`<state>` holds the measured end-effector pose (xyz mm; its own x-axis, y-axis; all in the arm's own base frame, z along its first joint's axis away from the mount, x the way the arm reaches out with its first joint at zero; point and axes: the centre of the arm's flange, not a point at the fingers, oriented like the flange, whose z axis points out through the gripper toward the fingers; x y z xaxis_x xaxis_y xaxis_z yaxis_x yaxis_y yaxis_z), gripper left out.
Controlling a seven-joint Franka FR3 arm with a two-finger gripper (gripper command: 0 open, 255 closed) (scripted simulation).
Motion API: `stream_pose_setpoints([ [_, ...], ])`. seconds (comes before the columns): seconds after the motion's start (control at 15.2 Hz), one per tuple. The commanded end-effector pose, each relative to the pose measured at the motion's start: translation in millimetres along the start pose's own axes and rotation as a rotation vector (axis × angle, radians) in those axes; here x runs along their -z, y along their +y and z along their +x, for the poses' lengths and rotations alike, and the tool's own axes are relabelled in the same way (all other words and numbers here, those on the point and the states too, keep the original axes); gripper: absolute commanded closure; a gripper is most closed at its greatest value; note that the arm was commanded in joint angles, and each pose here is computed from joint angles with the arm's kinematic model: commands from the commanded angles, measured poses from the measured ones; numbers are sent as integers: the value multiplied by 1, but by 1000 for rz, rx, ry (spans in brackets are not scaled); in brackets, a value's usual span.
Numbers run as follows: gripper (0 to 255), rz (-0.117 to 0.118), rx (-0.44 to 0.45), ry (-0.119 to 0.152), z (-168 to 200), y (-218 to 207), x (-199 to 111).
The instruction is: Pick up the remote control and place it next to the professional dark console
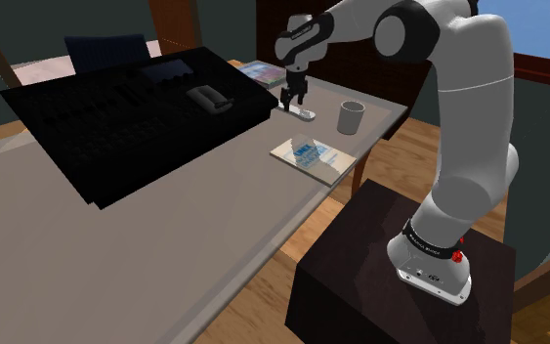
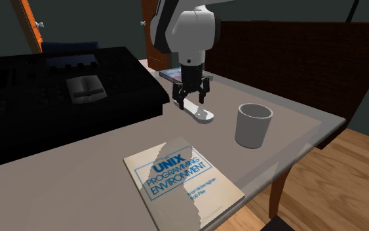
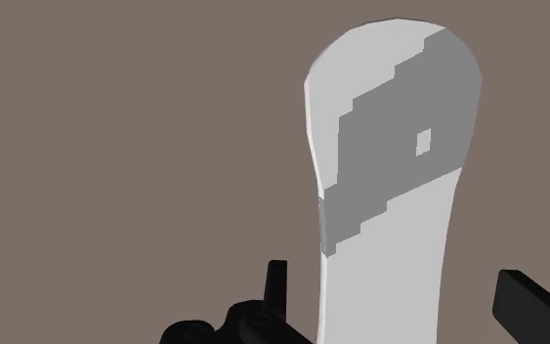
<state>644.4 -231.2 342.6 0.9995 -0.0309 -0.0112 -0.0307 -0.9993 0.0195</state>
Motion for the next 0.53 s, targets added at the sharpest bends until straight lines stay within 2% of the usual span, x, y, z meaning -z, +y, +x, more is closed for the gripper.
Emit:
stream_pose_setpoints([
  [0.0, 0, 0, 0, 1, 1, 1, -9],
  [0.46, 0, 0, 0, 1, 1, 1, -12],
])
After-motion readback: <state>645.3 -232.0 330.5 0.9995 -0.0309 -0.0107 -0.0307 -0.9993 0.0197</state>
